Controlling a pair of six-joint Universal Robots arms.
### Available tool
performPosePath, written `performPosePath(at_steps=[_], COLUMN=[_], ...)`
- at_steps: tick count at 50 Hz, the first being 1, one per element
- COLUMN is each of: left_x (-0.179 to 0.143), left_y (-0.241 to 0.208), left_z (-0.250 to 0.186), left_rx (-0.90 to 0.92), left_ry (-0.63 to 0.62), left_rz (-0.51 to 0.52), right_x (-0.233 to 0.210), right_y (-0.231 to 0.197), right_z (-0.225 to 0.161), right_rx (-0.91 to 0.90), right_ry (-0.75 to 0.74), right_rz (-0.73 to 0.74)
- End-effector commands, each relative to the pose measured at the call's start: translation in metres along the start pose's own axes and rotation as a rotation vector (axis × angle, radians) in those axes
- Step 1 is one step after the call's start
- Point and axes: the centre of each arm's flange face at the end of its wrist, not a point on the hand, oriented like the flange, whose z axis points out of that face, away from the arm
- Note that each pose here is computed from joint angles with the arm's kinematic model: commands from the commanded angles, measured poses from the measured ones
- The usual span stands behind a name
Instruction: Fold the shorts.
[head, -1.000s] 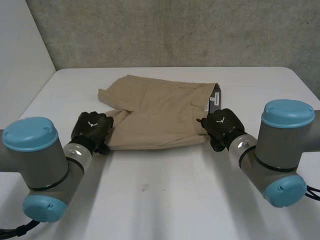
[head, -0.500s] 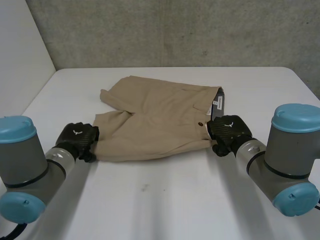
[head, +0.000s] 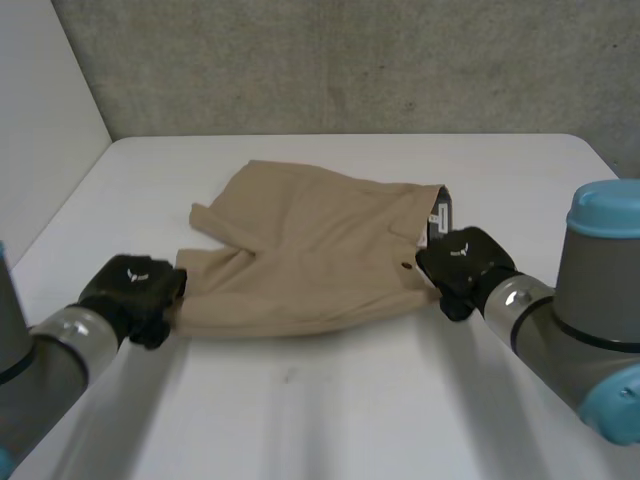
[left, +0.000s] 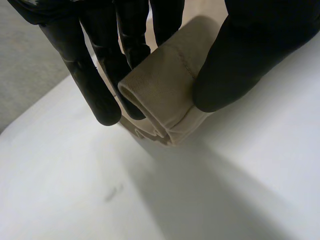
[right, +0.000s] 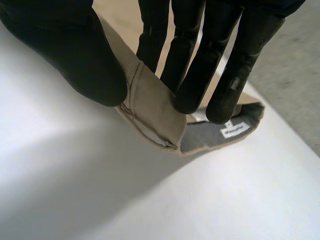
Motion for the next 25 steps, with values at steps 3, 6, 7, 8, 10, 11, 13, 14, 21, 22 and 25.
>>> performPosePath(at_steps=[3, 6, 7, 8, 10, 11, 13, 14, 21, 22, 25], left_x=[0.024, 0.029, 0.030, 0.031, 0.031, 0.030, 0.025, 0.022, 0.004, 0.003, 0.003], left_y=[0.018, 0.024, 0.025, 0.026, 0.023, 0.022, 0.014, 0.010, -0.026, -0.030, -0.051], left_z=[-0.075, -0.094, -0.097, -0.101, -0.100, -0.099, -0.090, -0.082, -0.008, 0.001, 0.037], left_rx=[-0.161, -0.225, -0.239, -0.253, -0.243, -0.237, -0.192, -0.168, 0.024, 0.044, 0.134], left_ry=[0.142, 0.198, 0.211, 0.225, 0.224, 0.219, 0.187, 0.170, 0.043, 0.033, 0.001], left_rz=[0.189, 0.218, 0.225, 0.239, 0.253, 0.257, 0.272, 0.277, 0.293, 0.293, 0.299], right_x=[-0.018, -0.025, -0.023, -0.022, -0.018, -0.018, -0.015, -0.012, 0.007, 0.011, 0.019], right_y=[0.019, 0.025, 0.025, 0.025, 0.023, 0.022, 0.020, 0.016, 0.002, -0.001, -0.005], right_z=[-0.068, -0.090, -0.093, -0.095, -0.095, -0.095, -0.093, -0.090, -0.040, -0.026, -0.011], right_rx=[-0.311, -0.371, -0.380, -0.380, -0.370, -0.364, -0.354, -0.331, -0.214, -0.191, -0.159], right_ry=[-0.248, -0.338, -0.341, -0.340, -0.335, -0.334, -0.327, -0.314, -0.175, -0.134, -0.065], right_rz=[-0.256, -0.306, -0.308, -0.312, -0.309, -0.308, -0.305, -0.304, -0.155, -0.115, -0.069])
